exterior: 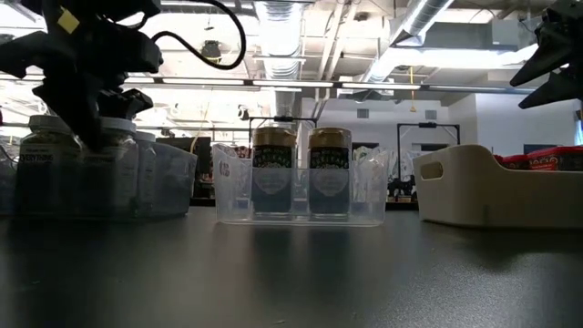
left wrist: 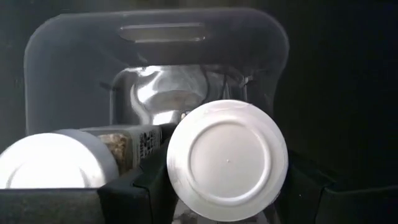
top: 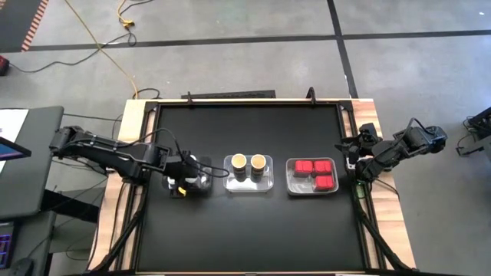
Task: Sort spices by type
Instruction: Put the white seasoning bottle into the black bin
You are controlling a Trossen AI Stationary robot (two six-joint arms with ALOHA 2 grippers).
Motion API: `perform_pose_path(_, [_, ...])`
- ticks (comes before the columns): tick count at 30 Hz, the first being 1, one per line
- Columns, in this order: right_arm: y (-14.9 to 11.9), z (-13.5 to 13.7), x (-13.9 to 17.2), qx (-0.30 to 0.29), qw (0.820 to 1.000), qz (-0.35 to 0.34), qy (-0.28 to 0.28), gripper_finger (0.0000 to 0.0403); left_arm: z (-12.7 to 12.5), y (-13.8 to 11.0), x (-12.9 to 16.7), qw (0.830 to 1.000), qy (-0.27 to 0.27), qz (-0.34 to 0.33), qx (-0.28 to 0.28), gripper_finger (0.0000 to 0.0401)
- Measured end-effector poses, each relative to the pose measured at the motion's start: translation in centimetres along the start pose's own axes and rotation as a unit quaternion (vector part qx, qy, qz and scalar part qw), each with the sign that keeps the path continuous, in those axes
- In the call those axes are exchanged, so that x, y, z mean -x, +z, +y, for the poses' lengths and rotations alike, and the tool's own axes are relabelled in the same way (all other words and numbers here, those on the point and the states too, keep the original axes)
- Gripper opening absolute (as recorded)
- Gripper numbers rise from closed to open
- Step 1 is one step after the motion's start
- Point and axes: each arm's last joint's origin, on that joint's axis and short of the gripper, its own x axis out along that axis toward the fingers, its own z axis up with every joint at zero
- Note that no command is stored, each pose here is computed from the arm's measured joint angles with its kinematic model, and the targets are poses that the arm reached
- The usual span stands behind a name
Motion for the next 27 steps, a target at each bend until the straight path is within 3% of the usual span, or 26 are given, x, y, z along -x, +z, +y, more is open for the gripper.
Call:
perform_pose_path(10, [0.00, -0.01, 0.00, 0.001, 1.000, 0.000, -0.001, 0.0292, -0.02, -0.04, -0.16, 1.000, -0.001, -0.004, 0.006, 0.0201])
perform_pose_path(18, [-0.01, -0.02, 0.00, 0.001, 1.000, 0.000, -0.001, 0.0292, 0.00, -0.11, -0.17, 0.999, 0.003, -0.001, 0.049, 0.0201])
perform_pose_path(27, [-0.01, -0.02, 0.00, 0.001, 1.000, 0.000, -0.001, 0.0292, 0.00, -0.16, -0.19, 0.999, 0.004, 0.001, 0.037, 0.0212])
